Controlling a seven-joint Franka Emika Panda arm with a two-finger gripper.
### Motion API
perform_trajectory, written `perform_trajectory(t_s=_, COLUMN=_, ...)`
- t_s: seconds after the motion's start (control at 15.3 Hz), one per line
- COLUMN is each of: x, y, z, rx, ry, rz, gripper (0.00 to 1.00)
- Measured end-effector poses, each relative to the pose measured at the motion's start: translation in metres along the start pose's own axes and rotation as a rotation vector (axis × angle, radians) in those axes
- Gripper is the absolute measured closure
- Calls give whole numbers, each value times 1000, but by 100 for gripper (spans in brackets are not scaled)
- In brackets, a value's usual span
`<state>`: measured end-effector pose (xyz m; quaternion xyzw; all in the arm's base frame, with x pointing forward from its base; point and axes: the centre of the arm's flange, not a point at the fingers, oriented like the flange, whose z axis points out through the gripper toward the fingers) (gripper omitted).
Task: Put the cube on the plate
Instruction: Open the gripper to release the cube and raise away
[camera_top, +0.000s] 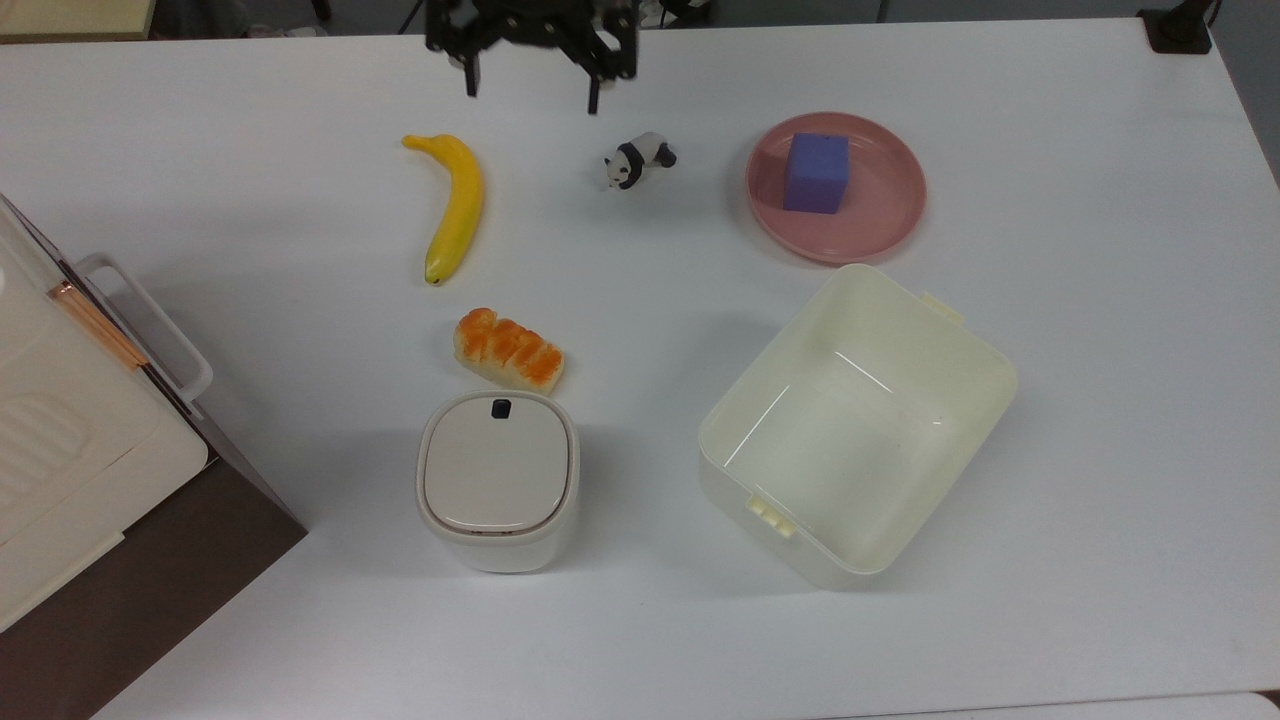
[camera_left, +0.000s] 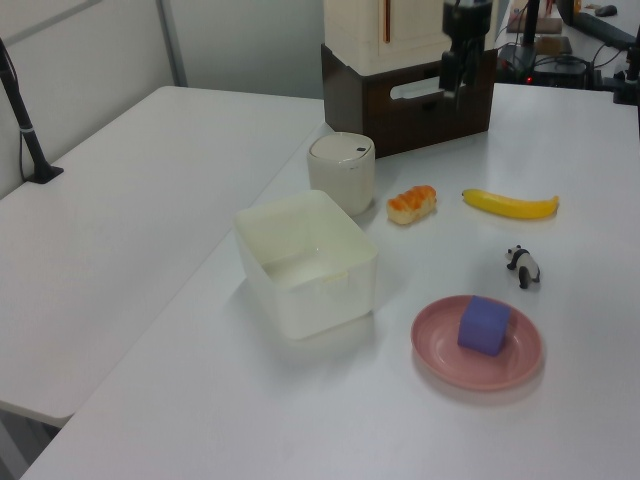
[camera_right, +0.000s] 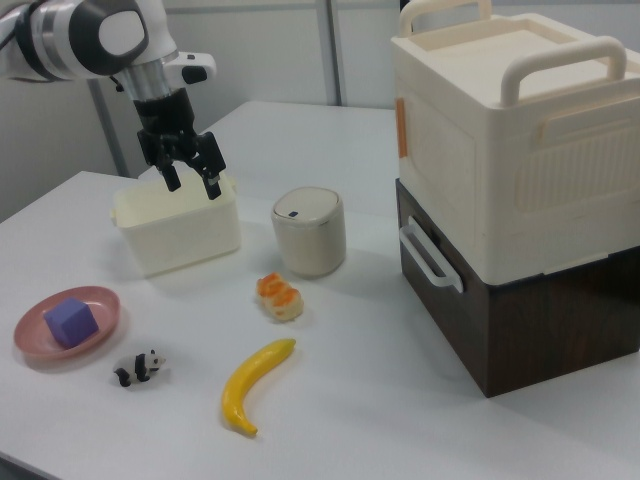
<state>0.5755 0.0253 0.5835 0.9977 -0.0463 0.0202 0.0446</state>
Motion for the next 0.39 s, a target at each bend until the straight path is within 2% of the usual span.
perform_trajectory(t_s=0.2, x=-6, y=10, z=-7, rx=62, ry=-17, rz=27, gripper=0)
perform_trajectory(t_s=0.39, x=-6, y=11, z=-7, rx=79, ry=-20, rz=34, gripper=0)
